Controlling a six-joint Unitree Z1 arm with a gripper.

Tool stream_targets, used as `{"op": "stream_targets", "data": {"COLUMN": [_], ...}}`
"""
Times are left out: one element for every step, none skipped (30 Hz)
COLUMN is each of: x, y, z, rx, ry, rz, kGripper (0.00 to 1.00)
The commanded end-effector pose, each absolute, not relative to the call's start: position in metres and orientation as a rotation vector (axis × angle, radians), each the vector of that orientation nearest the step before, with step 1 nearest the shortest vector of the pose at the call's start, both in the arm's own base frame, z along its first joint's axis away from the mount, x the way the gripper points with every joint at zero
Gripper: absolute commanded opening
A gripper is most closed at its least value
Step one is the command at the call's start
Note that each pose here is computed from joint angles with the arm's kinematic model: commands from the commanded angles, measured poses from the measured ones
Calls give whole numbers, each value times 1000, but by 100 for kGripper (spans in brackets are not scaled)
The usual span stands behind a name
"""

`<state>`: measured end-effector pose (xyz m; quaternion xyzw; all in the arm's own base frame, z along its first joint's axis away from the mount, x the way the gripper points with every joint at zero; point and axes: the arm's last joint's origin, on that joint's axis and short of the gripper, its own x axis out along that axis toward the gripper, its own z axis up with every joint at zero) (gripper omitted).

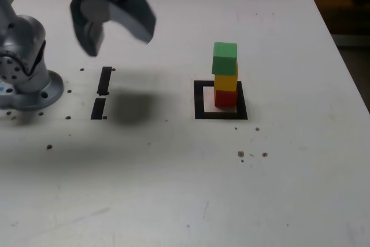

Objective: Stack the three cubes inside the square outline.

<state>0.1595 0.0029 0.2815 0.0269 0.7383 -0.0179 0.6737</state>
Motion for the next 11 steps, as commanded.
{"op": "stream_targets", "data": {"x": [141,140,138,138,137,136,135,134,133,132,131], "y": [3,2,2,2,2,2,2,2,2,1,1], "z": [255,252,249,247,244,242,241,239,237,235,233], "rx": [51,47,45,43,40,38,36,35,33,31,29], "ry": [1764,1767,1769,1772,1775,1778,1780,1783,1786,1789,1792], "rz": [-50,-52,-54,-56,-59,-60,-61,-63,-65,-67,-70], "kGripper": [97,97,97,97,97,97,97,97,97,97,97]}}
